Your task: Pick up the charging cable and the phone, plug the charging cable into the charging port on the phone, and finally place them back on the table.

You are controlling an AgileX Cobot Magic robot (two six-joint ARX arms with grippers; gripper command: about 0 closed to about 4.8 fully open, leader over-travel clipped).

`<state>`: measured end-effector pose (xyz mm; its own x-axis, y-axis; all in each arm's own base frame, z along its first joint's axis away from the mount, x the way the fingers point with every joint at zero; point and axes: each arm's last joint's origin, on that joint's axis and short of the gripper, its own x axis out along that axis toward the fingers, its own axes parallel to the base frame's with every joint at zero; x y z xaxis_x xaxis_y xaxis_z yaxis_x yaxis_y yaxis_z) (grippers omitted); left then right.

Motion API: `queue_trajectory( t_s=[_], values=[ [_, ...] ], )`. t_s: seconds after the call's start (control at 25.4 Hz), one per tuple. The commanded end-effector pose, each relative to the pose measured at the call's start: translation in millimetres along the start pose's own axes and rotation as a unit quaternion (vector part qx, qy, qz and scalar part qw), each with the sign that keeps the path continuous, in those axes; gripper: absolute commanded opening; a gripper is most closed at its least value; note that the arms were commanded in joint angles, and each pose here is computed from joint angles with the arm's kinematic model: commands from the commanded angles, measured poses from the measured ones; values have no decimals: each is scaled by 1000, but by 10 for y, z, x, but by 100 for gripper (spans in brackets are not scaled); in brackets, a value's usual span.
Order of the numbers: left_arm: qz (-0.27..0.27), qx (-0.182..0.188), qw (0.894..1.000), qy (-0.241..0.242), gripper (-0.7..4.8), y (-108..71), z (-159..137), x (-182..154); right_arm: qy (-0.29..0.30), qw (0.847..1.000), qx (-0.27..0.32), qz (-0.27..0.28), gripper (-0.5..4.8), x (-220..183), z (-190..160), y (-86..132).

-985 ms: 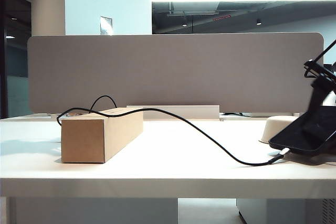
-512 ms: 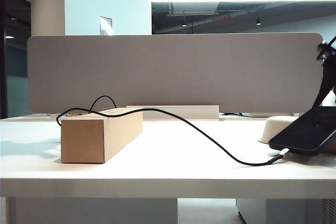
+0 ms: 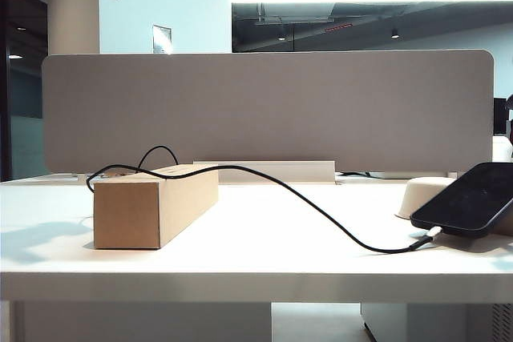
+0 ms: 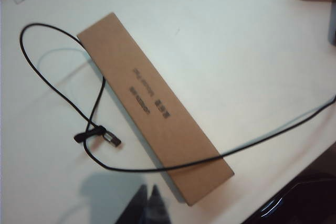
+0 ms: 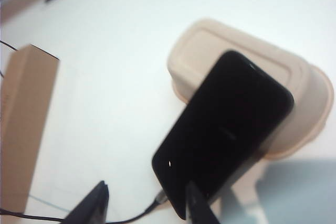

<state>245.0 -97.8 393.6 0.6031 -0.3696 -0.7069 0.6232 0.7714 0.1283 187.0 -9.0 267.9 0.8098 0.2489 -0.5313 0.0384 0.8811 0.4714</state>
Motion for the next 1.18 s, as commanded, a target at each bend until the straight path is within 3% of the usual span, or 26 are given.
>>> queue_trajectory(
  t_s=[0.04,0.24,0.39,0.55,0.63,0.99,1.18],
  values=[
    [10,32,999,-39,-6,-54,-162,-35,-19,1000,-15,14,201,-88,9,65],
    [-23,49,993,-100,-6,-172,-476,-100,-14,999,-32,38,182,-125,-39,171],
    [-29,37,991,-128,-6,-263,-684,-152,-13,997,-50,53,53,-114,-108,259],
    [-30,24,987,-155,-6,-368,-982,-164,-25,997,-66,44,43,-118,-328,271],
    [-27,6,984,-174,-6,-440,-1203,-152,-70,994,-67,50,1,-176,-515,197],
    [-14,-73,971,-226,-6,-543,-1619,25,-159,985,-67,22,-5,-276,-870,-28],
    [-2,-94,968,-234,-6,-568,-1768,132,-170,983,-64,-3,-5,-227,-1027,-141]
  ],
)
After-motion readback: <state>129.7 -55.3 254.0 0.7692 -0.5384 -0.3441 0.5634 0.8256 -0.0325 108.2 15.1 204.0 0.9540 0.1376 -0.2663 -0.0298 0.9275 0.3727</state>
